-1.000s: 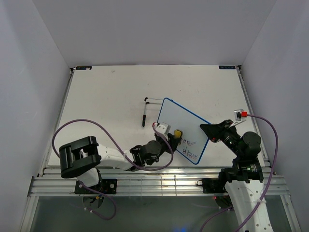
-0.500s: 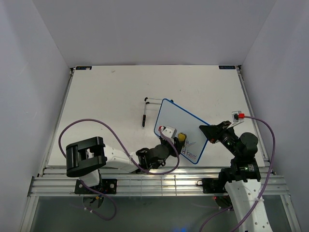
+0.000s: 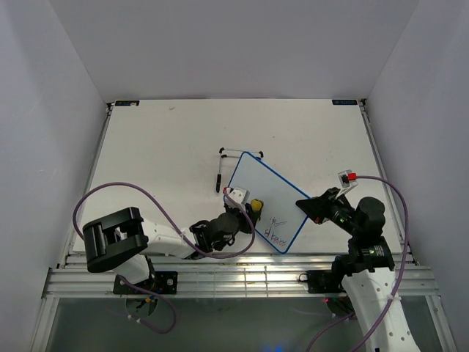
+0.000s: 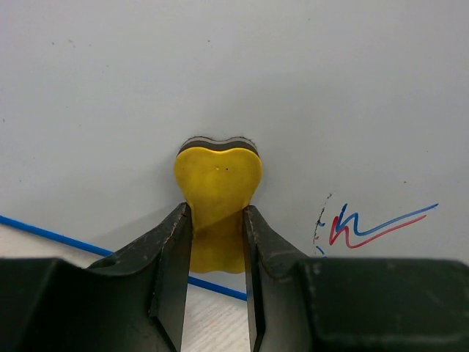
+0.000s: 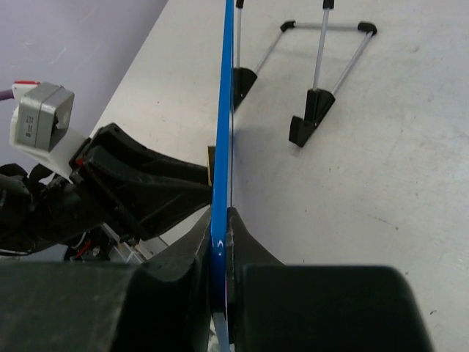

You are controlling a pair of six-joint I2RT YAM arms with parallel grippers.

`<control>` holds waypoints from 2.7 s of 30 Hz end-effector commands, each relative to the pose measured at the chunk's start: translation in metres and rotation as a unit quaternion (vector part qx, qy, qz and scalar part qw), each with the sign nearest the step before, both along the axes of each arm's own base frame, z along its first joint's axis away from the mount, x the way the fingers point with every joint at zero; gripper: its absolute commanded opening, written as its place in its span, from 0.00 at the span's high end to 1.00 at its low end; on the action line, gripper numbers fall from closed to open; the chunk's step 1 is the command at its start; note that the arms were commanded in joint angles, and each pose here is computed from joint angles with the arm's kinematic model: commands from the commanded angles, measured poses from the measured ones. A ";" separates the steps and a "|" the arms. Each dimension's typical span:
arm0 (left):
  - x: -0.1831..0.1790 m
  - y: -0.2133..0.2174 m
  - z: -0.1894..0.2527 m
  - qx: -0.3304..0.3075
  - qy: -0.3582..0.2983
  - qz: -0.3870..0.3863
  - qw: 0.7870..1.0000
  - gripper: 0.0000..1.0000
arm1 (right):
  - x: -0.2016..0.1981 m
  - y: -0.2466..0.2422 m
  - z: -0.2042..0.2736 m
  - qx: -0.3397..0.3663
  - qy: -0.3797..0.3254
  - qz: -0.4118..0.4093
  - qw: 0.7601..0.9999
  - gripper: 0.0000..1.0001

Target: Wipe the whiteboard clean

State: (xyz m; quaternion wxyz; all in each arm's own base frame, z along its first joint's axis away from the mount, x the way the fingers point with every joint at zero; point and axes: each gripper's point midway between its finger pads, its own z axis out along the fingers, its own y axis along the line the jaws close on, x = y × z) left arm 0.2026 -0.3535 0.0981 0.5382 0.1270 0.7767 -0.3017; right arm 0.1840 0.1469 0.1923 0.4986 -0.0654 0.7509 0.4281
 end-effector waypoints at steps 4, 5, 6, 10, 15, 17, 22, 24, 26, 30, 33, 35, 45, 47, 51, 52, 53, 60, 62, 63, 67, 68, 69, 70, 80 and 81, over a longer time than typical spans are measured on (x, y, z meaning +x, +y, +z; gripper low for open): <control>-0.001 -0.001 -0.002 0.012 0.002 -0.013 1.000 1.00 | -0.008 0.004 -0.004 -0.035 0.002 0.038 0.999 0.92; -0.002 -0.003 -0.003 0.012 0.003 -0.017 1.000 1.00 | -0.009 0.004 -0.004 -0.040 0.002 0.041 0.998 0.92; -0.003 -0.007 -0.003 0.011 0.005 -0.023 1.000 1.00 | -0.009 0.004 -0.006 -0.047 0.004 0.047 0.998 0.92; -0.013 -0.022 -0.004 0.015 0.003 -0.046 0.999 1.00 | -0.012 0.007 -0.011 -0.046 0.013 0.061 0.997 0.92; -0.031 -0.040 0.003 0.006 -0.001 -0.078 0.997 1.00 | -0.013 0.007 -0.014 -0.045 0.027 0.058 0.997 0.92; -0.036 -0.047 0.007 0.002 -0.002 -0.085 0.996 1.00 | -0.012 0.006 -0.012 -0.044 0.031 0.054 0.997 0.92; -0.051 -0.069 0.008 0.005 -0.009 -0.106 0.994 1.00 | -0.012 0.009 -0.008 -0.024 0.040 0.054 0.997 0.92; -0.056 -0.081 0.013 0.002 -0.014 -0.116 0.993 1.00 | -0.014 0.011 -0.006 -0.012 0.047 0.054 0.997 0.92; -0.060 -0.090 0.017 -0.001 -0.019 -0.125 0.992 1.00 | -0.014 0.012 -0.005 -0.002 0.046 0.056 0.997 0.92; -0.069 -0.107 0.026 0.001 -0.031 -0.139 0.990 1.00 | -0.015 0.015 -0.001 0.016 0.045 0.056 0.997 0.92; -0.069 -0.113 0.027 0.007 -0.029 -0.138 0.990 1.00 | -0.017 0.015 0.001 0.016 0.047 0.056 0.997 0.92; -0.065 -0.111 0.027 0.011 -0.025 -0.125 0.992 1.00 | -0.018 0.015 0.000 0.014 0.050 0.057 0.997 0.92; -0.016 -0.045 0.003 0.034 0.016 -0.020 0.999 1.00 | -0.023 0.017 -0.003 0.013 0.052 0.073 0.996 0.92; -0.009 -0.033 -0.002 0.035 0.024 -0.007 0.999 1.00 | -0.024 0.019 -0.003 0.014 0.052 0.080 0.995 0.92; 0.006 -0.006 -0.019 0.039 0.046 0.022 0.998 1.00 | -0.030 0.023 -0.002 0.024 0.056 0.099 0.993 0.92; 0.007 -0.003 -0.021 0.039 0.047 0.026 0.998 1.00 | -0.029 0.023 -0.001 0.028 0.056 0.099 0.993 0.92; 0.008 -0.001 -0.022 0.040 0.047 0.026 0.998 1.00 | -0.030 0.024 -0.001 0.031 0.058 0.099 0.993 0.92; 0.002 0.000 -0.031 0.027 0.036 0.000 0.999 1.00 | -0.033 0.029 0.011 0.074 0.071 0.108 0.989 0.92; -0.004 -0.001 -0.035 0.027 0.029 -0.013 0.999 1.00 | -0.035 0.030 0.014 0.088 0.079 0.110 0.987 0.92; -0.006 -0.002 -0.034 0.026 0.026 -0.016 0.999 1.00 | -0.034 0.030 0.015 0.089 0.080 0.106 0.987 0.92; -0.021 -0.014 -0.029 0.027 0.001 -0.043 0.999 1.00 | -0.033 0.028 0.019 0.094 0.087 0.091 0.987 0.92; -0.024 -0.017 -0.027 0.026 -0.003 -0.047 0.999 1.00 | -0.032 0.028 0.019 0.095 0.090 0.089 0.987 0.92; -0.032 -0.022 -0.028 0.028 -0.007 -0.058 0.998 1.00 | -0.031 0.027 0.018 0.096 0.093 0.083 0.987 0.92; -0.036 -0.024 -0.028 0.028 -0.008 -0.064 0.998 1.00 | -0.031 0.027 0.019 0.098 0.095 0.083 0.987 0.92; -0.095 -0.054 -0.022 0.012 -0.010 -0.138 0.990 1.00 | -0.034 0.031 0.026 0.131 0.106 0.091 0.982 0.92; -0.095 -0.053 -0.021 0.009 -0.007 -0.137 0.990 1.00 | -0.034 0.031 0.027 0.131 0.106 0.091 0.982 0.92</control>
